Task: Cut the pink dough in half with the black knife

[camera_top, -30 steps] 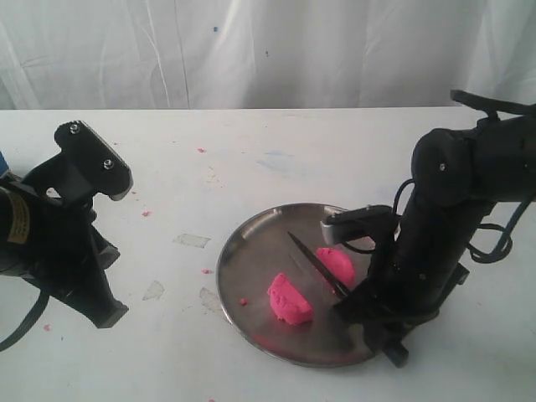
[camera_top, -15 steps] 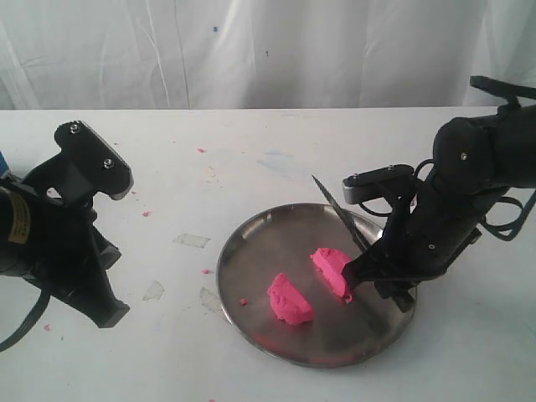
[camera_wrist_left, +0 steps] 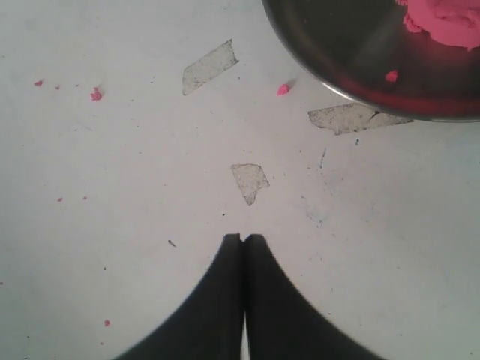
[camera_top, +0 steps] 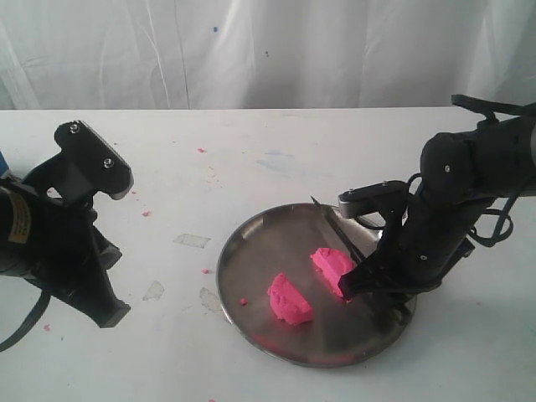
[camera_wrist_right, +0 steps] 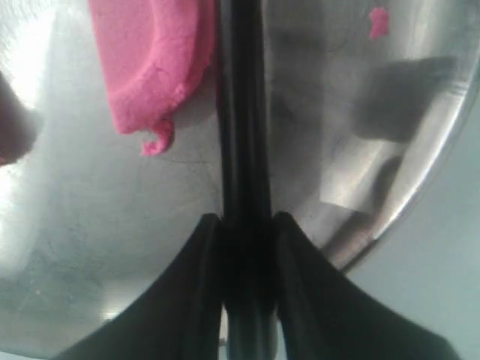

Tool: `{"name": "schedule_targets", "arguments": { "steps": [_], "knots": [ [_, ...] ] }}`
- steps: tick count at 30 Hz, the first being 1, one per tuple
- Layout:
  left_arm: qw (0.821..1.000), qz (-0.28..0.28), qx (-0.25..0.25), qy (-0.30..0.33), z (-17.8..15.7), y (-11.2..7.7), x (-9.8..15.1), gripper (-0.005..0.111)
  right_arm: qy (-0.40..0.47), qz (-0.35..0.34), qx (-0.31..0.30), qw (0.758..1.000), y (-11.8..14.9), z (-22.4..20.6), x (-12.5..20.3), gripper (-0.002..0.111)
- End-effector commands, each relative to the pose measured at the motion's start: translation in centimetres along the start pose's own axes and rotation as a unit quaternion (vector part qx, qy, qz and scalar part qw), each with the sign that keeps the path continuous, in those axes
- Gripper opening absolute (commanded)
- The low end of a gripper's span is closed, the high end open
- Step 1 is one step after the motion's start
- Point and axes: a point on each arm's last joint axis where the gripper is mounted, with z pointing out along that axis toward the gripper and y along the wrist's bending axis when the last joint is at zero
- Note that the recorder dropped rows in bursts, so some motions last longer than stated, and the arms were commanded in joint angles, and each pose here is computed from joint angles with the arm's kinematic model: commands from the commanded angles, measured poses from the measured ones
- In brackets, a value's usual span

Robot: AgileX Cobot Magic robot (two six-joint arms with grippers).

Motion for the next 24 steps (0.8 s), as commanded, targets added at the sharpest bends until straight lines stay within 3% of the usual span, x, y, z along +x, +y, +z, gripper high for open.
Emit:
{"name": "schedule_targets", "arguments": {
  "steps": [1,10,24],
  "knots": [
    [1.000,-0.005,0.001,0.002,-0.12,-0.04,0.27,0.000,-0.010,0.014,-0.005,1.000,-0.17,-0.07,-0.32,0.015],
    [1.000,-0.005,0.001,0.002,-0.12,-0.04,0.27,0.000,-0.010,0.014,-0.005,1.000,-0.17,-0.07,-0.32,0.026],
    [1.000,-0.005,0.001,0.002,-0.12,-0.04,0.27,0.000,-0.015,0.014,-0.004,1.000,-0.18,-0.08,-0.41,0.027]
  ]
}}
